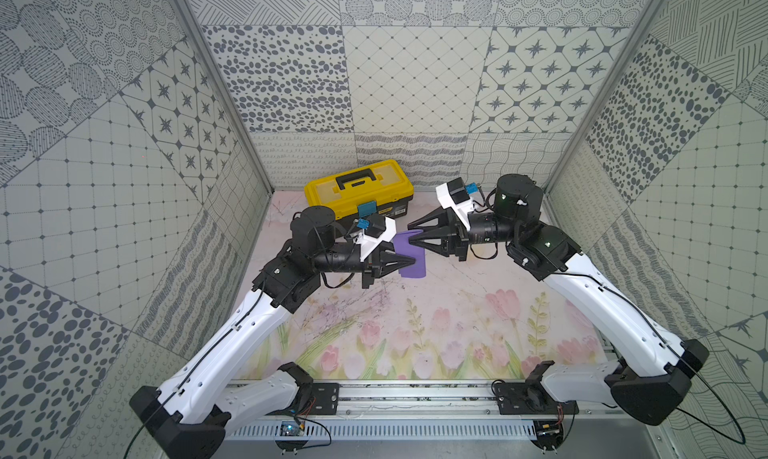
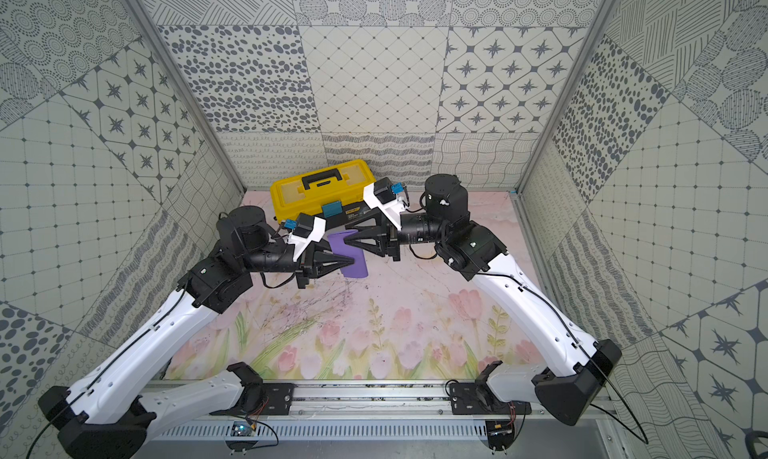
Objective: Fold the square paper along the opposite sides
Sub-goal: Smooth out the paper.
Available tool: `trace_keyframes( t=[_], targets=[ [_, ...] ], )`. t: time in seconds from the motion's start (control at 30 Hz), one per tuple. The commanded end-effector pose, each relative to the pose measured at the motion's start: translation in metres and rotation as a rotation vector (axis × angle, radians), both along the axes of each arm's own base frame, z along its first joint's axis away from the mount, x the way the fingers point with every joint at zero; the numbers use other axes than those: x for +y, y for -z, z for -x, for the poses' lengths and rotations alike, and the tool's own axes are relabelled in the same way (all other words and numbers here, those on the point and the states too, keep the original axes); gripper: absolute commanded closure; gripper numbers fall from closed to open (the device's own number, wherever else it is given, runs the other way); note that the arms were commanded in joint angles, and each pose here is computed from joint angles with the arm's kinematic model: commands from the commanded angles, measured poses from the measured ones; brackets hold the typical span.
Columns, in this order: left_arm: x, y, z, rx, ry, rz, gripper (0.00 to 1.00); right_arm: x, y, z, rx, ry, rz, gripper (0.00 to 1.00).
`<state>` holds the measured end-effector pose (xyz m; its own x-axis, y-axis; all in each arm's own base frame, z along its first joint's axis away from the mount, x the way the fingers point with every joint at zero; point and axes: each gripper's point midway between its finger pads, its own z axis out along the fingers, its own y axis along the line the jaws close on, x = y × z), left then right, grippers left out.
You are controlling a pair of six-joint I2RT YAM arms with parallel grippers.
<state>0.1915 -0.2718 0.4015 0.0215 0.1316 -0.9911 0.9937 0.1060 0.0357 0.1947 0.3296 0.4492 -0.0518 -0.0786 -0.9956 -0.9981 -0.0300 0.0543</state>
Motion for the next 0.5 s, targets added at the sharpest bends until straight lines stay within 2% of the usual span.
trace_keyframes(
  t=[0.0,0.1,0.27,0.37,0.47],
  targets=[
    [0.000,-0.007,0.009,-0.019,0.041,0.012,0.85,-0.002,-0.016,0.003,-0.055,0.009,-0.038,0.46],
    [0.001,-0.007,0.009,-0.023,0.034,0.011,0.85,-0.006,-0.017,0.006,-0.067,0.013,-0.041,0.40],
    [0.003,-0.010,0.011,-0.036,0.028,0.017,0.85,-0.013,-0.009,0.012,-0.066,0.017,-0.034,0.37],
    [0.002,-0.010,0.011,-0.039,0.026,0.018,0.85,-0.015,0.000,0.017,-0.047,-0.003,-0.023,0.38],
    [0.003,-0.013,0.008,-0.043,0.008,0.021,0.85,-0.015,0.007,0.023,-0.019,-0.037,-0.007,0.46]
  ],
)
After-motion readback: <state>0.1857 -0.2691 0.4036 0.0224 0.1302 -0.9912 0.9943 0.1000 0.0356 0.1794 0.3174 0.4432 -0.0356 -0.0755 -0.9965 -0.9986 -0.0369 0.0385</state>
